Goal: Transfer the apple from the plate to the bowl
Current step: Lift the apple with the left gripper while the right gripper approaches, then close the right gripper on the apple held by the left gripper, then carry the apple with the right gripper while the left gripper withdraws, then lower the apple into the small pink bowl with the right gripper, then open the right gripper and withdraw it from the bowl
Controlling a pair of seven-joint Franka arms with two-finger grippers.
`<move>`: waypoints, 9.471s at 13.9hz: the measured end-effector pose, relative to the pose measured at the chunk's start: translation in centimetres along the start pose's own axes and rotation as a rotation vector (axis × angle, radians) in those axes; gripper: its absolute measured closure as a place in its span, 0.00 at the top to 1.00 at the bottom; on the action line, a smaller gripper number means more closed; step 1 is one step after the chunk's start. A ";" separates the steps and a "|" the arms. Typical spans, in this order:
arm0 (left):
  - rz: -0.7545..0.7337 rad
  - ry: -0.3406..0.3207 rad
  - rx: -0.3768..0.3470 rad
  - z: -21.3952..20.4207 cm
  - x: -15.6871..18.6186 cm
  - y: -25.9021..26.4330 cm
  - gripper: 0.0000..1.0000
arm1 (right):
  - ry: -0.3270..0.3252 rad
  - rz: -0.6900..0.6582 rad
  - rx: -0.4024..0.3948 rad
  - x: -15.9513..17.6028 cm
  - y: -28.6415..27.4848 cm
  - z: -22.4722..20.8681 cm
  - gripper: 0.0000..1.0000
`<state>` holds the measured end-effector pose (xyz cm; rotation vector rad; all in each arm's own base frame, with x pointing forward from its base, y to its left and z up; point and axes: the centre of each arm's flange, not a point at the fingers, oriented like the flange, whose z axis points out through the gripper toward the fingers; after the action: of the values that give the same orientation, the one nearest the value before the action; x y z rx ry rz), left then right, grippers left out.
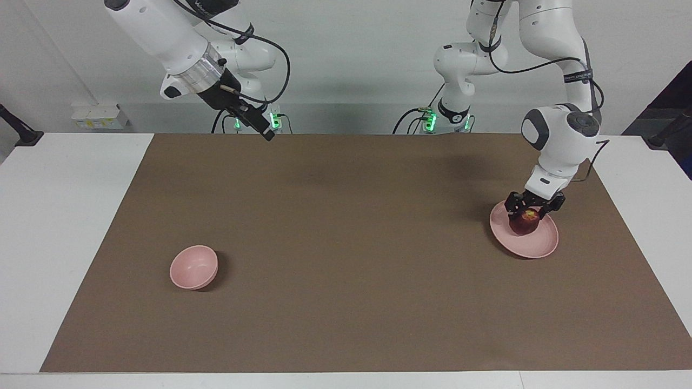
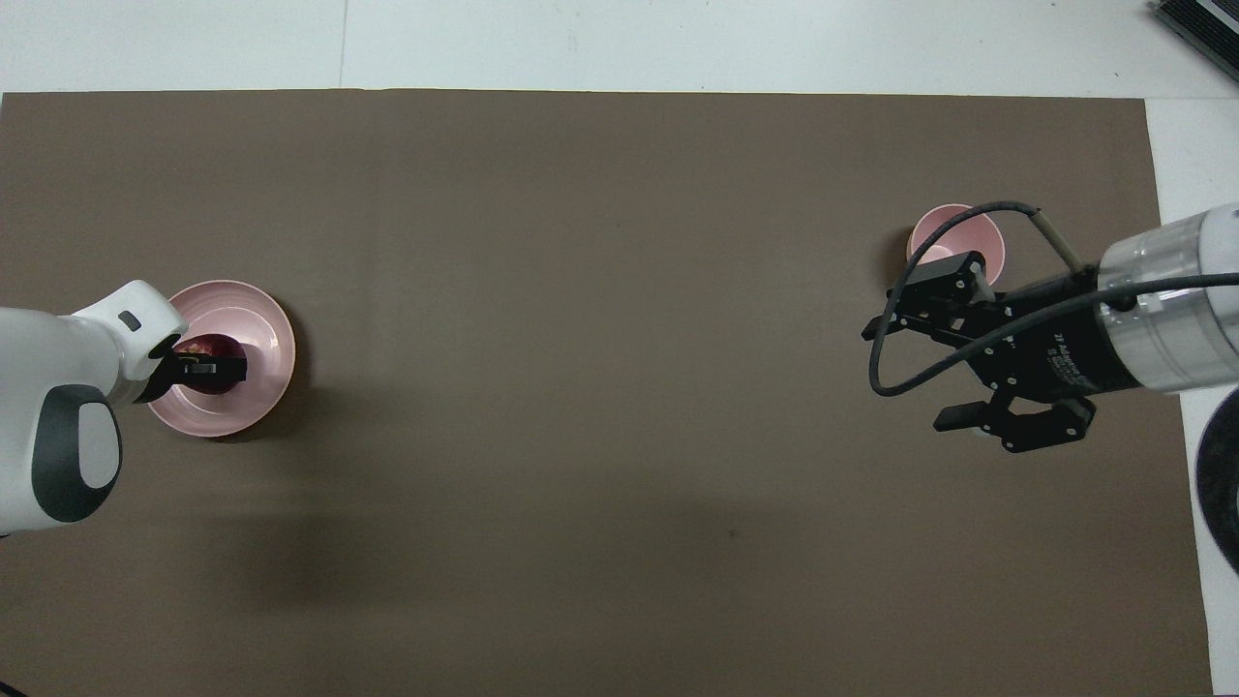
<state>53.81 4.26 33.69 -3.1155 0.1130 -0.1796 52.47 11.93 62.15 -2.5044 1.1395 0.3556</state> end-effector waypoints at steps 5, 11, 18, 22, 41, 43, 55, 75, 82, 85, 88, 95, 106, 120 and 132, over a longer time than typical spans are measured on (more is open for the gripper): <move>0.004 0.015 0.003 -0.6 0.5 -0.1 0.75 | -0.092 0.115 0.070 -1.6 -2.4 1.8 1.00; 0.018 0.048 -0.002 -5.9 1.6 0.6 0.75 | -0.213 0.190 0.116 -1.3 -4.1 3.9 1.00; 0.013 0.000 -0.249 -11.5 1.6 9.5 0.75 | -0.227 0.368 0.201 -2.7 -7.6 7.2 1.00; -0.054 -0.009 -0.461 -12.0 1.4 15.2 0.75 | -0.188 0.439 0.253 -2.0 -10.6 13.5 1.00; -0.242 0.175 -0.795 -15.5 0.4 27.4 0.75 | -0.186 0.520 0.282 -6.6 -14.3 24.0 1.00; -0.238 0.168 -0.795 -15.5 0.1 27.8 0.75 | -0.180 0.457 0.271 -6.3 -14.1 24.0 1.00; -0.238 0.133 -0.808 -16.1 -1.1 30.6 0.75 | -0.191 0.363 0.245 -7.4 -14.2 24.2 0.76; -0.038 -0.074 -0.474 -17.8 0.5 17.2 1.00 | -0.089 0.326 0.283 -0.2 -12.8 21.4 0.75; 0.062 0.000 -0.101 -24.0 3.4 9.7 1.00 | 0.240 0.114 0.147 6.2 -10.6 20.1 0.75; 0.087 -0.012 -0.082 -29.8 4.5 7.9 1.00 | 0.328 -0.050 0.088 8.4 -9.8 19.3 0.75; 0.127 -0.046 -0.063 -34.0 5.3 6.6 1.00 | 0.369 -0.226 0.034 12.6 -7.9 18.0 0.75; 0.173 -0.074 -0.041 -35.8 5.6 5.8 1.00 | 0.492 -0.439 -0.023 21.6 -4.1 17.0 0.75; 0.073 -0.116 -0.040 -35.2 2.8 4.7 1.00 | 0.521 -0.523 -0.154 30.2 3.7 17.4 0.75; 0.062 -0.111 -0.039 -35.4 2.7 4.6 1.00 | 0.518 -0.596 -0.179 29.6 3.8 15.2 1.00; 0.062 -0.110 -0.039 -35.4 2.7 4.6 1.00 | 0.342 -0.646 -0.368 16.3 5.6 -1.5 1.00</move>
<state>52.03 -1.07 69.02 -3.1471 0.2133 -0.0042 58.79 -3.04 56.23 -3.1629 0.3163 -0.0547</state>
